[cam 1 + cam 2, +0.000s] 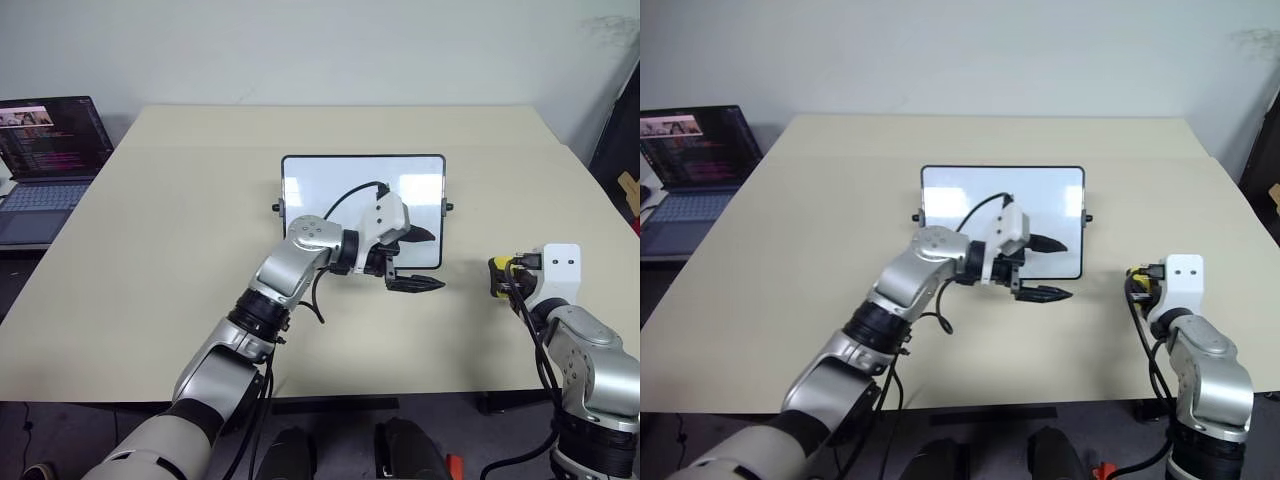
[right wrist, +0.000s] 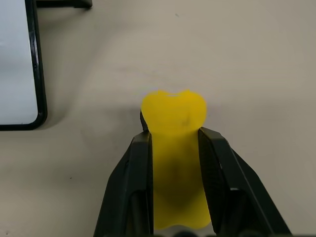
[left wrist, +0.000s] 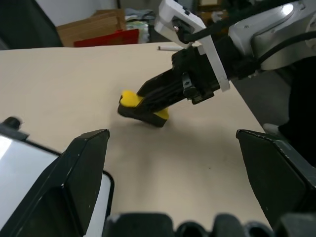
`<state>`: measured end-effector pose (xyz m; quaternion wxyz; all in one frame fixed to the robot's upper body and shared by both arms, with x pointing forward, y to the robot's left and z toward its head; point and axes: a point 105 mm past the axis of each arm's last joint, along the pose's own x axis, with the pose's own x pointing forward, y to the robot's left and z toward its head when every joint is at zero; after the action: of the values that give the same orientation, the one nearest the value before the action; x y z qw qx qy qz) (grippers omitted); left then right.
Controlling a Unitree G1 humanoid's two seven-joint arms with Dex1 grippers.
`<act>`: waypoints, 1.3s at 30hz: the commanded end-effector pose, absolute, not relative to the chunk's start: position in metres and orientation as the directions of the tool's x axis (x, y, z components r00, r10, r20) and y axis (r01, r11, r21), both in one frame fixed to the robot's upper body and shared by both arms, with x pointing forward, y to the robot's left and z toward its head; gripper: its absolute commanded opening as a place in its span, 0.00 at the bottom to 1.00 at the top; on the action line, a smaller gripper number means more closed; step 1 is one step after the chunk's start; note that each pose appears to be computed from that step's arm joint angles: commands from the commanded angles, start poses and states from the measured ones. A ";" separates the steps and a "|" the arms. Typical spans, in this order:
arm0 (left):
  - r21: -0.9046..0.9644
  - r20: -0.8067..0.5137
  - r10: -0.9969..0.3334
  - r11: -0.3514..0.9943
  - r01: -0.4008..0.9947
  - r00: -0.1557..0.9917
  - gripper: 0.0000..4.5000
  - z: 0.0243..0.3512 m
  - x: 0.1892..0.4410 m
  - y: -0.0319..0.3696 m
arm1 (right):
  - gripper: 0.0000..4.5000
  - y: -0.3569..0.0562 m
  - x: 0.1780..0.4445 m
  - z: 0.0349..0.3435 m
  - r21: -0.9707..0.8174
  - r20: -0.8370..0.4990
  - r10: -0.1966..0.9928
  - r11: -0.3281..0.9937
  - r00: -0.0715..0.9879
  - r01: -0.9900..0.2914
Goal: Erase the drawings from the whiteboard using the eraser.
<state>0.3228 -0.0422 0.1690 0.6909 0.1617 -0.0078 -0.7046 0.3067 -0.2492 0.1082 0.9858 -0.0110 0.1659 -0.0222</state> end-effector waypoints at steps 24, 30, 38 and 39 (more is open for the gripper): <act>0.367 -0.190 -0.977 0.018 0.930 0.093 1.00 0.178 0.327 -0.033 | 0.99 -0.252 0.341 0.172 -0.009 -0.098 -0.007 1.000 0.995 0.006; 0.276 -0.020 -0.919 0.374 0.885 0.395 1.00 0.191 0.343 0.030 | 0.99 -0.197 0.314 0.200 -0.008 0.078 0.181 0.983 0.980 -0.181; 0.112 0.135 -0.526 0.850 0.514 0.840 1.00 0.187 0.344 0.129 | 0.99 -0.146 0.290 0.176 -0.023 0.233 0.256 0.966 0.938 -0.257; 0.072 0.133 -0.459 0.888 0.454 0.878 1.00 0.182 0.342 0.141 | 0.99 -0.148 0.290 0.171 0.001 0.239 0.230 0.971 0.943 -0.237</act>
<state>0.3460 0.1279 0.1692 0.9572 0.0360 -0.0480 -0.2831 0.2920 -0.1440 0.1629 0.9872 0.0135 -0.0829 0.1354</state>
